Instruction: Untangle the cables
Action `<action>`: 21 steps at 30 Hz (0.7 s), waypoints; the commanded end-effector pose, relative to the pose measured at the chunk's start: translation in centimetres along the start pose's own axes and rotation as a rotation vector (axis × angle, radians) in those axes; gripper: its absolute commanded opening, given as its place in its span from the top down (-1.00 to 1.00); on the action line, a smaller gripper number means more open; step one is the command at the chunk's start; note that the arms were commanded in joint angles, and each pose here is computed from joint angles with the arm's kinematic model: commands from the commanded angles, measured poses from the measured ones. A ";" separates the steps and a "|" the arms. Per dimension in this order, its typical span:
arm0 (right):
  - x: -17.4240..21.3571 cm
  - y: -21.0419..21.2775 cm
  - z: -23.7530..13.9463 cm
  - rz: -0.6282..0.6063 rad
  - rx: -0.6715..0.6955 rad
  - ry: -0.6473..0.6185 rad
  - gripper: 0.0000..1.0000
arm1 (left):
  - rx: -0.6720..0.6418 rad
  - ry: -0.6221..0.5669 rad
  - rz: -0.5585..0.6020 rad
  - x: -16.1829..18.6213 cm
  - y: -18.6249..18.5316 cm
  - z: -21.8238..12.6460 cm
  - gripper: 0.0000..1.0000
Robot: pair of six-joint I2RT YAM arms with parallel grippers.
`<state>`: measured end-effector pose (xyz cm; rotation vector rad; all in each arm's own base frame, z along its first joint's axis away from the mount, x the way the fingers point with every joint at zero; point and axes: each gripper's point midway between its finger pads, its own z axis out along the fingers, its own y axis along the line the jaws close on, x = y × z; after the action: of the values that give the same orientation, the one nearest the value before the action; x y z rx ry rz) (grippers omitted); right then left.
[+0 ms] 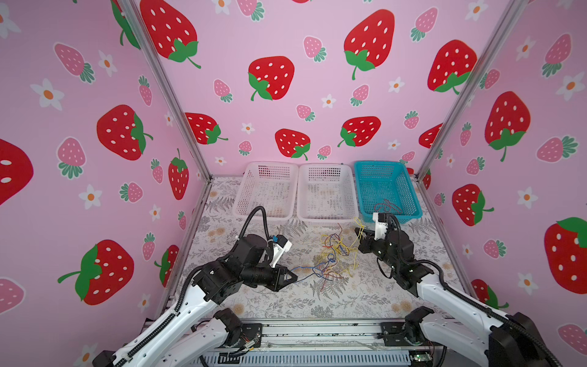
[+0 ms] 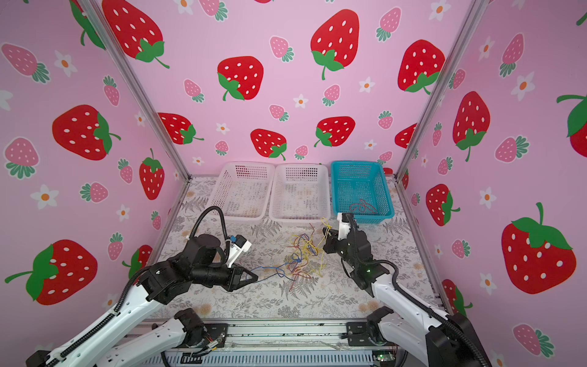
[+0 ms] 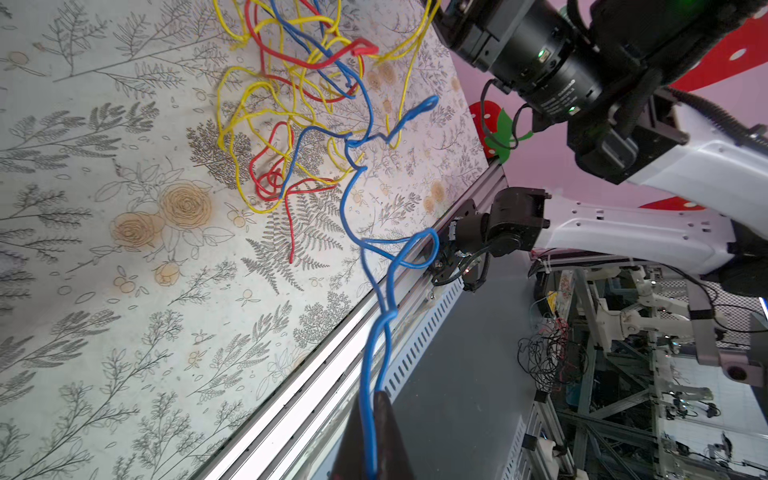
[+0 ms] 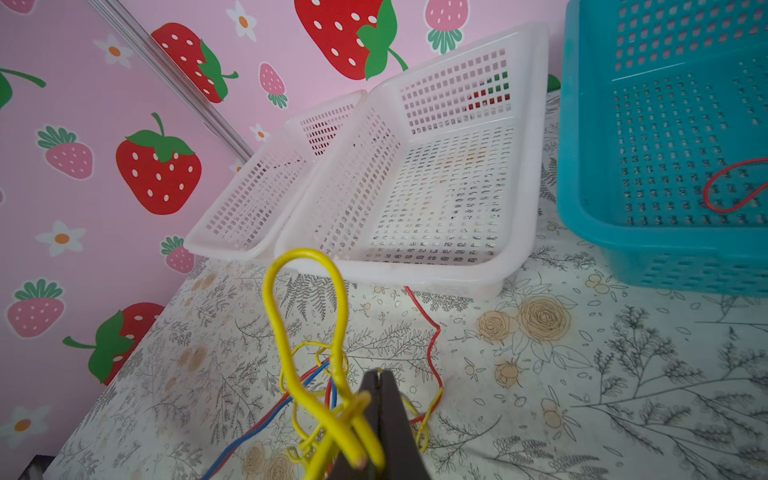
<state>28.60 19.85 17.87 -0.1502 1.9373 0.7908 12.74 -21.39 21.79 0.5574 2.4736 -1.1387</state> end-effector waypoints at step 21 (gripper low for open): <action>2.7 3.6 -2.8 -0.128 -0.242 0.061 0.26 | 0.315 -0.268 0.048 -7.7 -8.1 -4.1 1.00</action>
<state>24.24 20.67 14.48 -0.3545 2.0065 0.8876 14.85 -24.29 31.12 0.5027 2.1443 -1.4257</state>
